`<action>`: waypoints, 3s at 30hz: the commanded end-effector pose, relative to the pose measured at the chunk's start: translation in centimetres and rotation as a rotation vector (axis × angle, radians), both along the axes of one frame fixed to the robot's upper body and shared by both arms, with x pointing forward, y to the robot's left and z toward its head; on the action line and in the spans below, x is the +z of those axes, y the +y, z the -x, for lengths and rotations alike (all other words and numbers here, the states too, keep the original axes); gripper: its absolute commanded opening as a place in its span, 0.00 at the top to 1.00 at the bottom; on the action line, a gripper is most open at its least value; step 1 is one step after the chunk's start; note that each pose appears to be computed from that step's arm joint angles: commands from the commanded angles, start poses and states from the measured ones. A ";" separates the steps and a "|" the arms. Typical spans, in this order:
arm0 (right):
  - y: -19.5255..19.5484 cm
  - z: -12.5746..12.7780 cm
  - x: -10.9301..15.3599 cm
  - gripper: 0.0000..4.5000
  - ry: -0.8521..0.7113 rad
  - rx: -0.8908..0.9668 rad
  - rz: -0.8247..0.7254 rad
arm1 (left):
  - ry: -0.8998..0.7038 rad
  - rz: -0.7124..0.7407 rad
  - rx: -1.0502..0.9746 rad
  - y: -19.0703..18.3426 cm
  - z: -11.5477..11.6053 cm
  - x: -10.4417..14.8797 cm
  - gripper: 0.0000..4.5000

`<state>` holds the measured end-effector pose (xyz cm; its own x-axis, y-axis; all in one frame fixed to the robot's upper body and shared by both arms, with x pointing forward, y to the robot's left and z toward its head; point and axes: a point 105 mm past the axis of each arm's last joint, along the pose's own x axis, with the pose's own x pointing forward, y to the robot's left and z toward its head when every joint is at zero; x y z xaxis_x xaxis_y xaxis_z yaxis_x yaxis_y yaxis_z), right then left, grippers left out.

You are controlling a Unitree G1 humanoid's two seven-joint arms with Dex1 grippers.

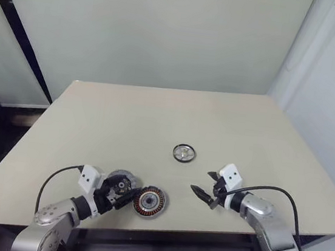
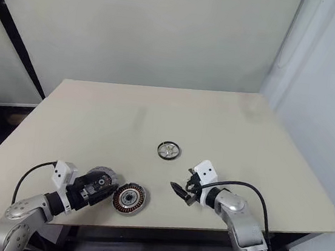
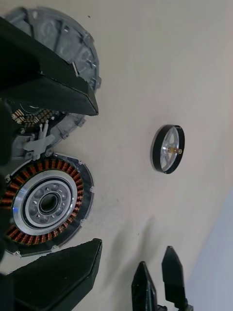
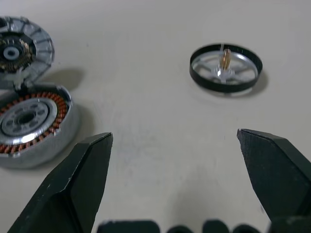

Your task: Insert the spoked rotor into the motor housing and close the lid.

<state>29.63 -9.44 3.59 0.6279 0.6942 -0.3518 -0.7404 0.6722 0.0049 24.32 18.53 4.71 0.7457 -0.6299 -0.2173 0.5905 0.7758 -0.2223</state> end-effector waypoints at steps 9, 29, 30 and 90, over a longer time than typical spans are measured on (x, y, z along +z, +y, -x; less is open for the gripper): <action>-0.1 0.2 1.8 0.01 -0.062 0.009 -0.001 | -0.048 -0.004 -0.041 -0.8 -0.3 0.9 0.03; -0.1 0.3 1.4 0.01 -0.058 0.007 0.023 | -0.046 0.005 -0.063 -1.4 -0.7 0.7 0.03; -0.2 0.3 1.4 0.01 -0.058 0.006 0.024 | -0.046 0.005 -0.065 -1.4 -0.7 0.7 0.03; 2.2 0.5 -1.4 0.01 0.885 -0.447 -0.764 | 0.093 0.044 -0.157 -0.5 1.7 0.5 0.03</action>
